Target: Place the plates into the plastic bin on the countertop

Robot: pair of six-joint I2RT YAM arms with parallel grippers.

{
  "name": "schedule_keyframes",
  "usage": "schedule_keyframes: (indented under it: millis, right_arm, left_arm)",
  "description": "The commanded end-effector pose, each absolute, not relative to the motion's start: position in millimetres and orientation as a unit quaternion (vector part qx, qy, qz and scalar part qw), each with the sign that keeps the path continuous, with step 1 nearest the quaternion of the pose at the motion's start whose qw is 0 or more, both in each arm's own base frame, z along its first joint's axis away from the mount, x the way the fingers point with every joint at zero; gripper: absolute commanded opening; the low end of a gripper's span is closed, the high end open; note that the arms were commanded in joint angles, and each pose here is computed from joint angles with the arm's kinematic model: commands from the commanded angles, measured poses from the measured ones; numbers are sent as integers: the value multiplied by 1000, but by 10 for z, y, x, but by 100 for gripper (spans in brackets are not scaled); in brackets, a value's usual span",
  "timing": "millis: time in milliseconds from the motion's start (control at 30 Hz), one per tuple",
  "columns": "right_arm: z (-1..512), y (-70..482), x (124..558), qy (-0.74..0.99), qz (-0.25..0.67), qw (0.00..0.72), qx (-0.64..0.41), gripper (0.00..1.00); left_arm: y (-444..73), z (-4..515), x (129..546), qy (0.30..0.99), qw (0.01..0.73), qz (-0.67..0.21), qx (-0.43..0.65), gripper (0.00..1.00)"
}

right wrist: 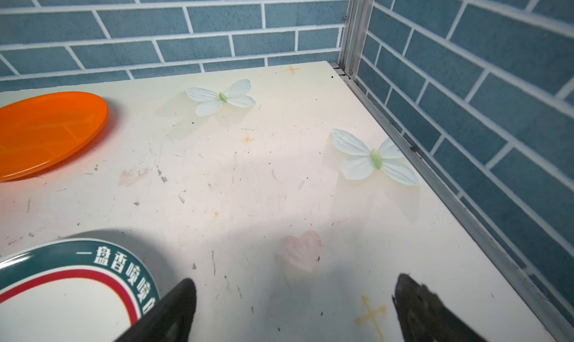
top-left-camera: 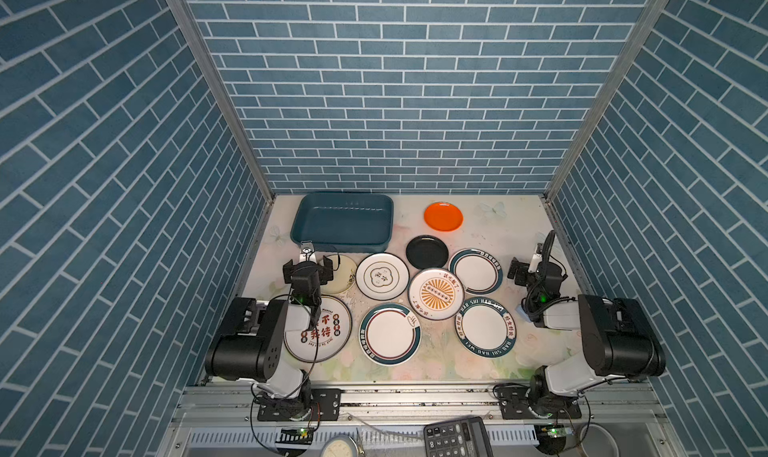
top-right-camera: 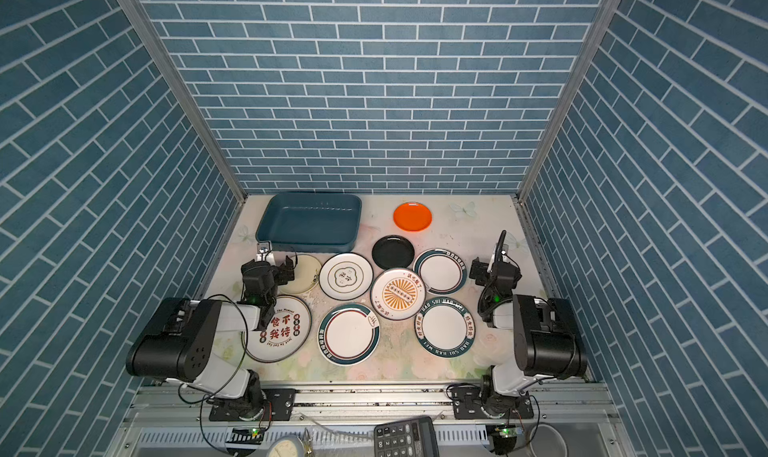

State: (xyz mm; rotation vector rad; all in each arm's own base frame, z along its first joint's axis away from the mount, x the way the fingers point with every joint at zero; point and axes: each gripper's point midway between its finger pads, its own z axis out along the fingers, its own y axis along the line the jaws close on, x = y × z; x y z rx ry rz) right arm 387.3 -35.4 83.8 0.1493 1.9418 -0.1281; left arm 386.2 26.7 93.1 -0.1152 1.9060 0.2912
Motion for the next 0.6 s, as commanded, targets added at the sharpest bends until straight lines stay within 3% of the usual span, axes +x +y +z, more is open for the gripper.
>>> schedule_keyframes:
  millis: [0, 567]
  right_arm:
    - [896, -348, 3922, 820, -53, 567, 59, 99]
    - [886, -349, 3928, 822, -53, 564, 60, 99]
  left_arm:
    - [272, 981, 3882, 808, 573, 122, -51, 100]
    - [278, 977, 3879, 809, 572, 123, -52, 100]
